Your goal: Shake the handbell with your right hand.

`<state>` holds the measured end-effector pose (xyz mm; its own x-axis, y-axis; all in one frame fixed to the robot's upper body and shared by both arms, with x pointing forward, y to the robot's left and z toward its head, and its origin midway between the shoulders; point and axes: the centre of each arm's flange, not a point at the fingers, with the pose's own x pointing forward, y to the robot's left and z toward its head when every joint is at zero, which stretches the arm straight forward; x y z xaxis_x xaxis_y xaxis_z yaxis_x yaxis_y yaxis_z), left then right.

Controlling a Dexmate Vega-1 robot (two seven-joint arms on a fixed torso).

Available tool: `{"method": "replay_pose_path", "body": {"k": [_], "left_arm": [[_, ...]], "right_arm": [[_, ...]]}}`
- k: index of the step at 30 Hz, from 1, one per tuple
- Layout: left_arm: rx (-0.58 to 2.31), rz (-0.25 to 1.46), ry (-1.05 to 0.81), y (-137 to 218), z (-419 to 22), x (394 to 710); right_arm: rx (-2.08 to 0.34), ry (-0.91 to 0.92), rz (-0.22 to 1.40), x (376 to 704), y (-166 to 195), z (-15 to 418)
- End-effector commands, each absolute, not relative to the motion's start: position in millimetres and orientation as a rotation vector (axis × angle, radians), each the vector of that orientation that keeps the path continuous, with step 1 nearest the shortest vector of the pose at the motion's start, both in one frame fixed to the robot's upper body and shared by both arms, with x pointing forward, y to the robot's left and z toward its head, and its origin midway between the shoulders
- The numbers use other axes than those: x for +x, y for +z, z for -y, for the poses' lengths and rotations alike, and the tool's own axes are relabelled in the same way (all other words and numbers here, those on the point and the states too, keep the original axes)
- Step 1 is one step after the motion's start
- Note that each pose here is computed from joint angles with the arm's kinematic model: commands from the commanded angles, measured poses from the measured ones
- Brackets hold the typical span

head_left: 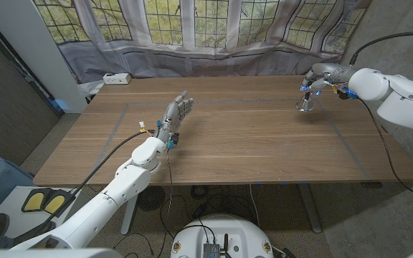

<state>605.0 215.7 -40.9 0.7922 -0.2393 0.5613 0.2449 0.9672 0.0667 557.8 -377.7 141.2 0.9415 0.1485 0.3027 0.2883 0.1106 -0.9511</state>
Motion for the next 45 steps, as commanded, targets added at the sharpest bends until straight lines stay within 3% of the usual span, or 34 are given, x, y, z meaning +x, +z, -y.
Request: {"method": "replay_pose_path", "body": {"k": [1,45], "left_arm": [[0.001,0.604,-0.254,-39.1,-217.2,600.8],[0.01,0.629,-0.208,-34.6,-219.0,586.2]], "right_arm": [[-1.438,-0.145,0.328,580.3,138.9,394.5],[-1.325,-0.199,0.304,654.7,132.0,406.7]]}}
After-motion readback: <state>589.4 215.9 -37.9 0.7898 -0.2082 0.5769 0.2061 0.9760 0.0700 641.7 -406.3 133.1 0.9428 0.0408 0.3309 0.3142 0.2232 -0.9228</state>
